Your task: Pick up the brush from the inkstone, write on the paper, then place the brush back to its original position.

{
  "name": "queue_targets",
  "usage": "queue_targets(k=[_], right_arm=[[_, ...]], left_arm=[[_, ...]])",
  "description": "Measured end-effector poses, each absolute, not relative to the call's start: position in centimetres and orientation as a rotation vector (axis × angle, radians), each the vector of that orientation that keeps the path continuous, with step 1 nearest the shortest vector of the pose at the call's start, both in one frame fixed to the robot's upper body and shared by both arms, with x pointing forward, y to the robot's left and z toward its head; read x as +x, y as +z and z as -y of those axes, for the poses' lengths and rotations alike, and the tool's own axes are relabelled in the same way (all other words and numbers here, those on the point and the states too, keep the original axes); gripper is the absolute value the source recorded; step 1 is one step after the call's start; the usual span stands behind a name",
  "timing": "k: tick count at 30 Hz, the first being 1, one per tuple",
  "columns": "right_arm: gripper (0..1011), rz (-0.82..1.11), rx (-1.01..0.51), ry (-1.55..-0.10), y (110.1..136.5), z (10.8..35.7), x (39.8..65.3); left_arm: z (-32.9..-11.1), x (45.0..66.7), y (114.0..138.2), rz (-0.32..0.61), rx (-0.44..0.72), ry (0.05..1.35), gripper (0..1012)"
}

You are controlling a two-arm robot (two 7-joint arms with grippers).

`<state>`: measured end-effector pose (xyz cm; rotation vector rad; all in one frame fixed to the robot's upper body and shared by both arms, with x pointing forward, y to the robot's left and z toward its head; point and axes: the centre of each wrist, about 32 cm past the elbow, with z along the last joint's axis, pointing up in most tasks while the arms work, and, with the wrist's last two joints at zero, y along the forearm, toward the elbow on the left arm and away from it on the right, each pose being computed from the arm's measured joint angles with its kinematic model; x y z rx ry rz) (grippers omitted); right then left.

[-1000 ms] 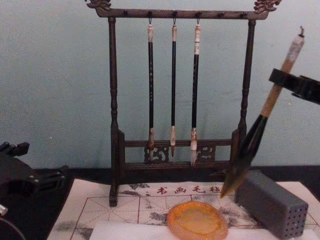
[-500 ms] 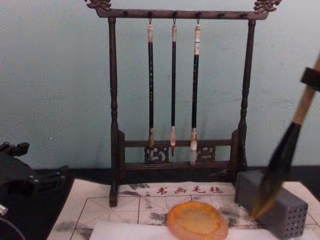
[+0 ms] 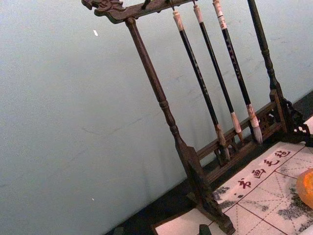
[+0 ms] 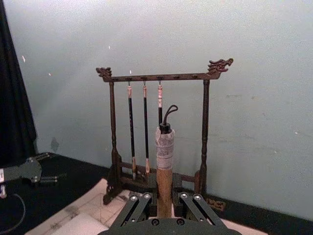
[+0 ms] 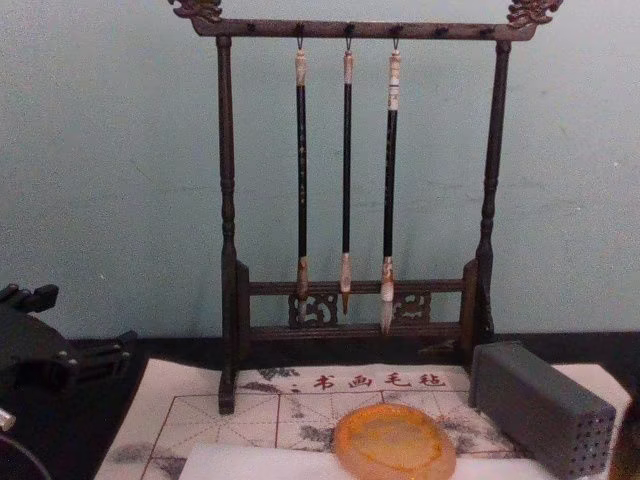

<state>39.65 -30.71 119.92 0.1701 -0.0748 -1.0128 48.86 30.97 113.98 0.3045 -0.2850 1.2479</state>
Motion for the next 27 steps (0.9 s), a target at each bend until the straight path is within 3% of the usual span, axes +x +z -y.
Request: queue_targets(k=[15, 27], right_arm=[[199, 0.108, 0.088, -1.023, 119.7, 31.5, 36.7], [199, 0.151, 0.044, -0.942, 119.9, 32.3, 35.5]], left_arm=[[-31.0, 48.9, 114.0, 0.285, 0.304, 1.248, 1001], [-31.0, 48.9, 114.0, 0.285, 0.305, 1.248, 1001]])
